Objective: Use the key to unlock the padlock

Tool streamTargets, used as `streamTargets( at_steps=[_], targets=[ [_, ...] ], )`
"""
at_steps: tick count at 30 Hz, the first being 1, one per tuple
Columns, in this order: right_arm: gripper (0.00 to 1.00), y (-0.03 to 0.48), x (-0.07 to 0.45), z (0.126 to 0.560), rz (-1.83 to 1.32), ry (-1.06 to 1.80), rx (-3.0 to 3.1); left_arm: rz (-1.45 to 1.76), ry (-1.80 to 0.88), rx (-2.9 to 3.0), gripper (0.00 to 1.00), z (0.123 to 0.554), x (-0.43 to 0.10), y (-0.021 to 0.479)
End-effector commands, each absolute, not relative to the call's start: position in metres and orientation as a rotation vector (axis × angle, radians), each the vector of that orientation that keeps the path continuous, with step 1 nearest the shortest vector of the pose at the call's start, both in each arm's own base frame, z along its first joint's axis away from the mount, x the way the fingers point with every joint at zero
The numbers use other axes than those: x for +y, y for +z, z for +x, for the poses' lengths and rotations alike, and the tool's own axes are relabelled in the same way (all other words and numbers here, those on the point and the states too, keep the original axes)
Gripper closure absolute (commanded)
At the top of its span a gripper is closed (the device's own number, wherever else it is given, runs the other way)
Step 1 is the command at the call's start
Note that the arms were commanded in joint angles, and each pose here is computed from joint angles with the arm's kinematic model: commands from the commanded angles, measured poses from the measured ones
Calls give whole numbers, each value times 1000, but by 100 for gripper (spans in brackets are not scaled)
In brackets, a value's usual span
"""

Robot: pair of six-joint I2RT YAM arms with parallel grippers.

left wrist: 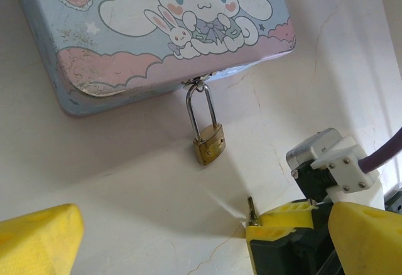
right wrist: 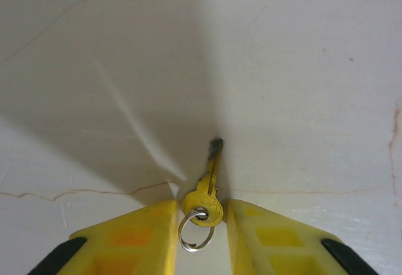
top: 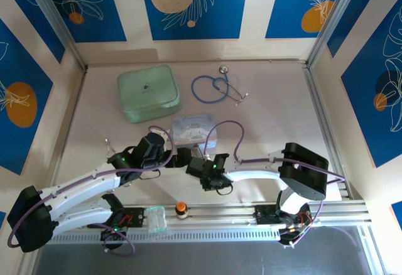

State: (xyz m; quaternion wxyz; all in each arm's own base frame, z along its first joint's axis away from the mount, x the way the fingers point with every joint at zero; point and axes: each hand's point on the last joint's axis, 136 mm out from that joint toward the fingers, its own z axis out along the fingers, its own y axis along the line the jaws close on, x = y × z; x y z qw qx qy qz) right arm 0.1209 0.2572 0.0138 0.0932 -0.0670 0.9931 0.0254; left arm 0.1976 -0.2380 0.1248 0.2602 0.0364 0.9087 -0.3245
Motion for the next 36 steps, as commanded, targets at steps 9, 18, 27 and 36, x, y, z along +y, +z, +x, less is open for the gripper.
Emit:
streamTargets(
  at_steps=[9,18,27,36],
  targets=[
    [83,-2,249,115,-163,147,2991,85,-919,2455,1,198,-244,123],
    [92,-4,238,116,-189,226,2971,72,-982,2444,1,201,-256,123],
    [100,12,242,122,-347,557,2876,129,-1167,2357,3,199,-282,129],
    [100,76,251,132,-550,1078,2645,260,-1427,2064,14,197,-310,170]
  ],
)
